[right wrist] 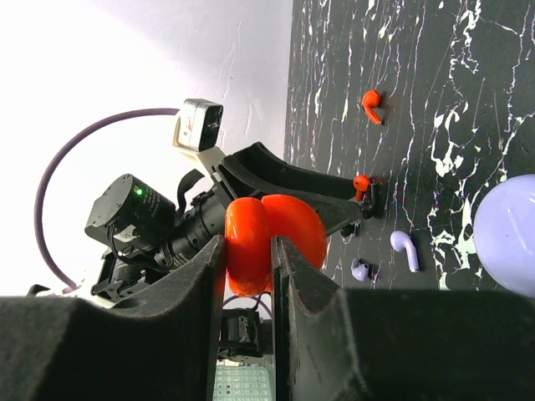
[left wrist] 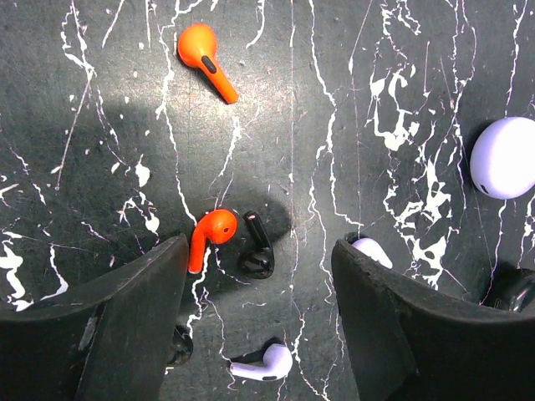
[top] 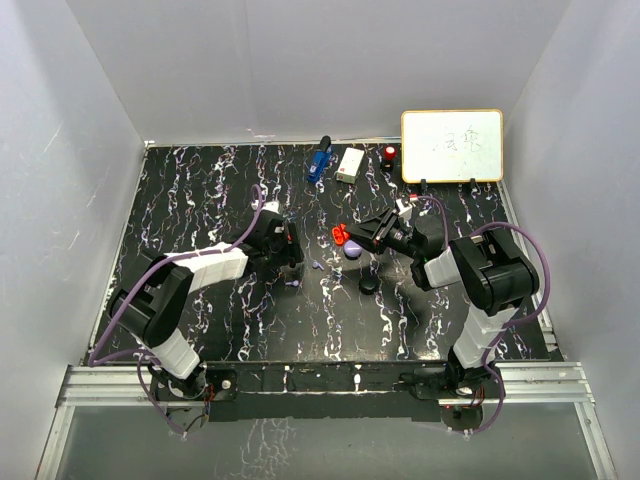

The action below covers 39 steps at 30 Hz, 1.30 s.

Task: Insert the wireless bluetooth earbuds into the charging case
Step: Pick up the earbud from the center of the board.

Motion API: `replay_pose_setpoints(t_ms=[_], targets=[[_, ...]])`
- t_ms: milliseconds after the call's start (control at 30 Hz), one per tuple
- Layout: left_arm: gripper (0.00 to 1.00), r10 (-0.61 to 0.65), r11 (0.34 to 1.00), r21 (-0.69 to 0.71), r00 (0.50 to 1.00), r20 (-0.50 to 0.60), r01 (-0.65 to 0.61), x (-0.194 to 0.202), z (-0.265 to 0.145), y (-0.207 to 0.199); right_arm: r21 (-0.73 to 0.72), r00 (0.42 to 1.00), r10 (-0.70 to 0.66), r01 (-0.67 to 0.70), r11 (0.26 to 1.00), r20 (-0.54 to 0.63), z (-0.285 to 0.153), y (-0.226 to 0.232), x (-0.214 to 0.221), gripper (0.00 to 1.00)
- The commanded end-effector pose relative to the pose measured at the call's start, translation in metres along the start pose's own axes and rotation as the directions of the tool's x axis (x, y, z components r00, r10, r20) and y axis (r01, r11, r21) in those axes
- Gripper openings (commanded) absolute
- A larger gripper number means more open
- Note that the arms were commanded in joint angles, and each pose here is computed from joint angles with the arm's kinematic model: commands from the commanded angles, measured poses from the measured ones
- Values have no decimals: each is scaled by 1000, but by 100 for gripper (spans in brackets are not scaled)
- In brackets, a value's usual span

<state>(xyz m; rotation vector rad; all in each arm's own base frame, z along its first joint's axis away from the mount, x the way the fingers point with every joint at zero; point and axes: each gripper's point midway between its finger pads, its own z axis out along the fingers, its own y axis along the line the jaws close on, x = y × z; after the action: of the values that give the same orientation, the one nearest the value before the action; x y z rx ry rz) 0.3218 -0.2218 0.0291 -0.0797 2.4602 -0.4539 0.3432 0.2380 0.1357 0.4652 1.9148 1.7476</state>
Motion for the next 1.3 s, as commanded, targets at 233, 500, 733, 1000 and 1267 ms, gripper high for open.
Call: replay_pose_setpoints(t_ms=[233, 500, 733, 1000, 1267], targets=[[63, 8, 993, -117, 1000, -22, -10, 5, -13, 19, -76, 998, -60, 60, 995, 7, 2, 20, -4, 0], [54, 41, 981, -190, 999, -36, -47, 4, -7, 32, -76, 998, -61, 61, 995, 5, 1, 20, -3, 0], [49, 55, 978, -199, 998, -37, -61, 3, 0, 33, -74, 998, -58, 58, 996, 5, 1, 18, -2, 0], [44, 52, 982, -180, 998, -28, -57, 0, 1, 29, -75, 998, -58, 58, 996, 3, 1, 18, -2, 0], [39, 55, 980, -190, 998, -36, -61, 3, 4, 32, -78, 998, -59, 59, 995, 1, 1, 19, -2, 0]])
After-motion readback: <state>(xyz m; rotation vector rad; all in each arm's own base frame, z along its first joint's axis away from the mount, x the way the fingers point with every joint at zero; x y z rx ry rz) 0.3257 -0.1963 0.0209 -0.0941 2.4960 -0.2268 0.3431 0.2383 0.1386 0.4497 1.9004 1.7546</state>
